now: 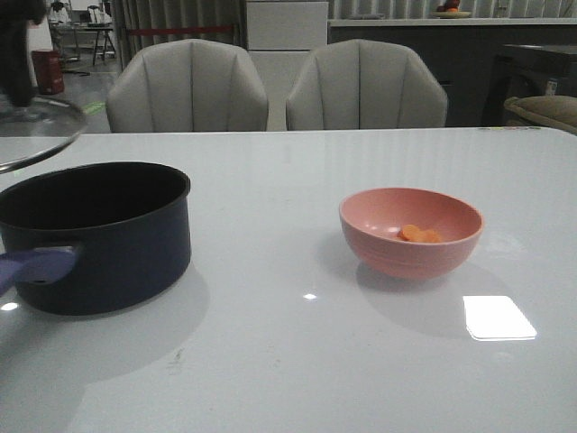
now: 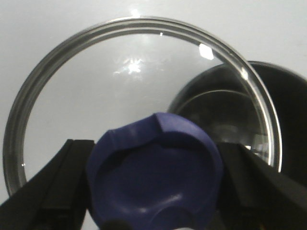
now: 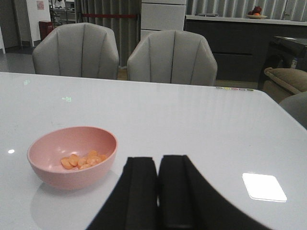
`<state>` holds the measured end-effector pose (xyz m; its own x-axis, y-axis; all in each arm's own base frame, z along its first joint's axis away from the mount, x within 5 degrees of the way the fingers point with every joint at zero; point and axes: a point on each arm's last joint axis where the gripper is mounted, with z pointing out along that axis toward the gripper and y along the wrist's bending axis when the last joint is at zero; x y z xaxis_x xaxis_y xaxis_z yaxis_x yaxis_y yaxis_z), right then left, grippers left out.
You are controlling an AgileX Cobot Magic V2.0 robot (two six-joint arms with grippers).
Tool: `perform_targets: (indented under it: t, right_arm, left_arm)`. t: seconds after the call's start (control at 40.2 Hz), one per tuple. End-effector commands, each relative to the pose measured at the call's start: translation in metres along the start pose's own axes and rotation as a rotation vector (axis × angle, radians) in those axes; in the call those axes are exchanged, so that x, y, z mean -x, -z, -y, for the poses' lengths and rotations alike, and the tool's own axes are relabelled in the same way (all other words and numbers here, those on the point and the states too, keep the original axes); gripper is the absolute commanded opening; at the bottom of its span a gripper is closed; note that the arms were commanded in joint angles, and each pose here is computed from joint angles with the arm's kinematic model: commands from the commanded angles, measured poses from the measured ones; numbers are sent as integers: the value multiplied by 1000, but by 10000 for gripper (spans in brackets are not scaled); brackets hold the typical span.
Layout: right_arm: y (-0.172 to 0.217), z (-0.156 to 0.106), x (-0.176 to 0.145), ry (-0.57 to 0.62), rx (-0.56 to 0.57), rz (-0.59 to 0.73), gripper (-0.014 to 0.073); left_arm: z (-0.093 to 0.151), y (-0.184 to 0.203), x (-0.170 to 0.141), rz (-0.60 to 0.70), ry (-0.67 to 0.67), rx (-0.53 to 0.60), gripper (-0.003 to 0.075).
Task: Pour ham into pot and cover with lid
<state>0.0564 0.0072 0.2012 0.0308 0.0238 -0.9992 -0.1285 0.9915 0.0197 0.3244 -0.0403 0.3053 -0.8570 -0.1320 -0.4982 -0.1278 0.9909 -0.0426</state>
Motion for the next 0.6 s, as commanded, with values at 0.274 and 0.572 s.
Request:
perform_targets:
  t: [0.274,0.572]
  right_arm:
    - [2,0,11,20,2,111,150]
    - [2,0,11,20,2,111,150]
  left_arm:
    - [-95,-12,-33,91,146,86,349]
    - [-105,-53,-40,11,165,97,349]
